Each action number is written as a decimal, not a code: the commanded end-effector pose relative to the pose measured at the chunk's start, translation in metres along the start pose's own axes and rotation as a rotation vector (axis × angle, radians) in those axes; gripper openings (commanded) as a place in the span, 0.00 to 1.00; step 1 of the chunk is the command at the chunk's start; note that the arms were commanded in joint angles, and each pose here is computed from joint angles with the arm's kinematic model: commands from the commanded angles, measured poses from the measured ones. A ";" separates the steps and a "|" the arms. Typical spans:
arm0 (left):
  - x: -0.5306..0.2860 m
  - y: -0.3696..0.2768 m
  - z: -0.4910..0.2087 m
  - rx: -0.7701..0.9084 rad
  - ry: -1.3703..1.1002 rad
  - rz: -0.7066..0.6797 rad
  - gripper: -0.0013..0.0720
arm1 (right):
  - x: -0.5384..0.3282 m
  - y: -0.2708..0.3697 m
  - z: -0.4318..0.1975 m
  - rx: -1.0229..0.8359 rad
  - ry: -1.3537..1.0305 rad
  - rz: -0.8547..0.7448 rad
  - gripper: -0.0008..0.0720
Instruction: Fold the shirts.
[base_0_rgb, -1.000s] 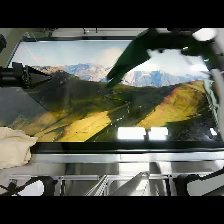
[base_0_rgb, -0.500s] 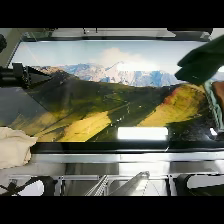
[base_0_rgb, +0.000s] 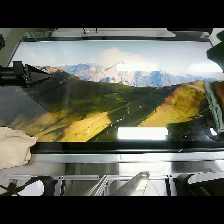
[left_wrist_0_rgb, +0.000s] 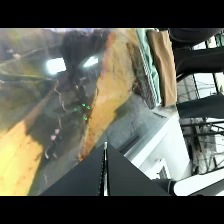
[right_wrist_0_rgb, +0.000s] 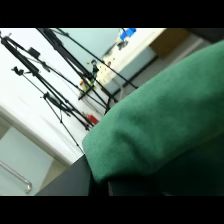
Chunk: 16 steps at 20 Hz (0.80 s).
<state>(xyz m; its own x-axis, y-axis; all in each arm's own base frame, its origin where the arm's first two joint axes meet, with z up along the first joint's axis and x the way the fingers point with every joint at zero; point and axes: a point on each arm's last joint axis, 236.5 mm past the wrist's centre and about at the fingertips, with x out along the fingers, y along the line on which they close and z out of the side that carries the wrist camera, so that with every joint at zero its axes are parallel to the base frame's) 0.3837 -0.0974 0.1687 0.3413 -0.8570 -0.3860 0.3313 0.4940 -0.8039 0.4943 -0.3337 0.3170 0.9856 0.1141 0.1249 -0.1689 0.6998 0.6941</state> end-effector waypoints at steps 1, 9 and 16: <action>0.000 0.001 0.002 0.000 -0.007 0.006 0.03 | -0.035 -0.048 -0.032 0.094 0.168 -0.138 0.03; 0.001 -0.001 -0.001 0.002 0.005 -0.001 0.03 | -0.165 -0.138 -0.158 0.462 0.704 -0.781 0.03; 0.002 -0.001 -0.002 0.023 0.009 -0.002 0.03 | -0.294 -0.171 -0.182 0.496 0.909 -1.344 0.03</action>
<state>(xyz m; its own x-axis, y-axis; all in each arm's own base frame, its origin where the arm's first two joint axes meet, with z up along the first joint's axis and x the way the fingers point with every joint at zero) 0.3830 -0.0997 0.1678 0.3351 -0.8580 -0.3892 0.3436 0.4959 -0.7975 0.2912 -0.3532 0.0523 0.3169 0.1511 -0.9364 0.8292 0.4352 0.3508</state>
